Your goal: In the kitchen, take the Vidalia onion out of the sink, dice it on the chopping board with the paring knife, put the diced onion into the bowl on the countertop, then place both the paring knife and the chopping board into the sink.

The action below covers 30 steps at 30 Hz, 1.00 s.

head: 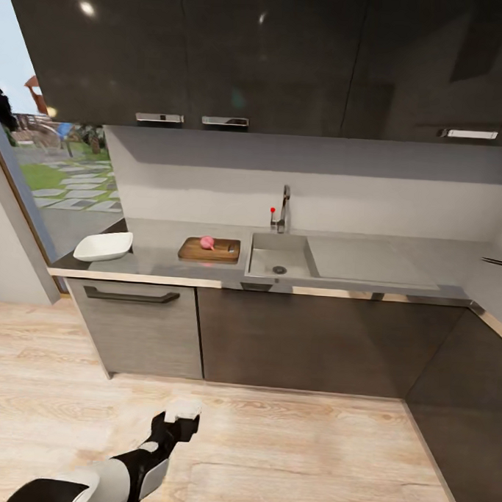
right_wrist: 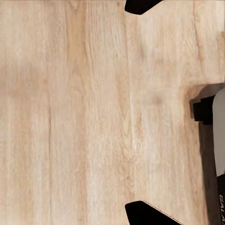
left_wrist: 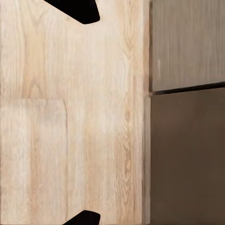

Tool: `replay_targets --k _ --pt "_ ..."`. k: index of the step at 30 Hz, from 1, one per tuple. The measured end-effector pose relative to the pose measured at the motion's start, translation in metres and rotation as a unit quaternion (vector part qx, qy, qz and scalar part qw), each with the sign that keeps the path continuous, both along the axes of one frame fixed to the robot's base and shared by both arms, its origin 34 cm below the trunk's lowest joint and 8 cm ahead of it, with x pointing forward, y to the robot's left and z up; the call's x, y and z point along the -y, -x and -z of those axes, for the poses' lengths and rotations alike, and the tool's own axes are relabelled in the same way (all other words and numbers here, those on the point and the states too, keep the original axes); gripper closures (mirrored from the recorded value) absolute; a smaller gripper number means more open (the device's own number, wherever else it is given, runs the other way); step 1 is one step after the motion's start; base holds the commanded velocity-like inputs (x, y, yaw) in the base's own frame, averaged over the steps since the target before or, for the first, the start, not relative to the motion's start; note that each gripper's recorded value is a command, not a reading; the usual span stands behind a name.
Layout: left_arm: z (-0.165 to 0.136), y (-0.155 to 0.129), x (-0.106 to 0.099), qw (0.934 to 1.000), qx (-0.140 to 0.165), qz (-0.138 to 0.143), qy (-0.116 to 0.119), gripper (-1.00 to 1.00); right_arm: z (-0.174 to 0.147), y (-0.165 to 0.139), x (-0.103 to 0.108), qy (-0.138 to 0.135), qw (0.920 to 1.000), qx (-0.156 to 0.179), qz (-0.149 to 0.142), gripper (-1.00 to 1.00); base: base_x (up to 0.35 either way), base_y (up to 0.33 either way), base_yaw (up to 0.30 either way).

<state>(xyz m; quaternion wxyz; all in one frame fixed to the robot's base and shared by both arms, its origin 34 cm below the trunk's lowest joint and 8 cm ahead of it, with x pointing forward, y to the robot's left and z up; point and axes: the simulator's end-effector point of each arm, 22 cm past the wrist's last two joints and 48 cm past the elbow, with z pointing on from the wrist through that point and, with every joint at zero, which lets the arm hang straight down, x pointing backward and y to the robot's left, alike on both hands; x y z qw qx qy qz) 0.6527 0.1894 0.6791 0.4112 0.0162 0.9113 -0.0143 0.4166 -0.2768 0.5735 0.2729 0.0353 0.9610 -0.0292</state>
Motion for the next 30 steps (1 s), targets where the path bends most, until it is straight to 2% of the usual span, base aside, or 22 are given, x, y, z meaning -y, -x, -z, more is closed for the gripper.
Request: replay_targets --k 2,5,8,9,10,11,13,14,15,21,26,30 --pt "0.012 0.024 -0.004 1.0 0.008 -0.004 0.001 -1.0 -0.006 -0.013 0.003 0.001 0.9999 0.011 -0.002 -1.0 0.0 0.0 0.0" --pt "0.025 0.064 -0.021 0.9992 0.039 -0.013 -0.003 -1.0 -0.014 -0.029 0.008 0.003 0.9998 0.02 -0.005 -1.0 0.0 0.0 0.0" --pt "0.026 0.086 -0.031 0.9975 0.067 -0.021 -0.007 -1.0 -0.017 -0.034 0.012 0.004 0.9997 0.023 -0.007 -1.0 0.0 0.0 0.0" --pt "0.023 0.093 -0.043 0.9953 0.088 -0.039 -0.017 -1.0 -0.018 -0.035 0.016 0.006 0.9996 0.025 -0.007 -1.0 0.0 0.0 0.0" --pt "0.022 0.096 -0.048 0.9944 0.093 -0.046 -0.023 -1.0 -0.019 -0.036 0.017 0.006 0.9996 0.028 -0.007 -1.0 0.0 0.0 0.0" --pt "0.022 0.105 -0.067 0.9911 0.099 -0.078 -0.044 -1.0 -0.021 -0.039 0.019 0.007 0.9992 0.038 -0.006 -1.0 0.0 0.0 0.0" --pt "0.021 0.116 -0.088 0.985 0.101 -0.119 -0.074 -1.0 -0.026 -0.044 0.02 0.009 0.9983 0.057 -0.006 -1.0 0.0 0.0 0.0" --pt "0.021 0.118 -0.092 0.9836 0.101 -0.126 -0.08 -1.0 -0.027 -0.045 0.02 0.01 0.998 0.062 -0.007 -1.0 0.0 0.0 0.0" --pt "0.019 0.125 -0.105 0.9783 0.101 -0.153 -0.097 -1.0 -0.026 -0.041 0.023 0.013 0.9974 0.071 -0.006 -1.0 0.0 0.0 0.0" --pt "0.02 0.127 -0.103 0.9775 0.099 -0.157 -0.1 -1.0 -0.02 -0.03 0.026 0.016 0.9978 0.064 -0.006 -1.0 0.0 0.0 0.0" --pt "0.017 0.111 -0.097 0.9801 0.1 -0.143 -0.094 -1.0 -0.017 -0.015 0.008 -0.008 0.9979 0.065 0.001 -1.0 0.0 0.0 0.0" --pt "0.025 0.119 -0.104 0.9812 0.083 -0.147 -0.094 -1.0 -0.013 0.0 -0.002 -0.018 0.9979 0.062 -0.008 -1.0 0.0 0.0 0.0"
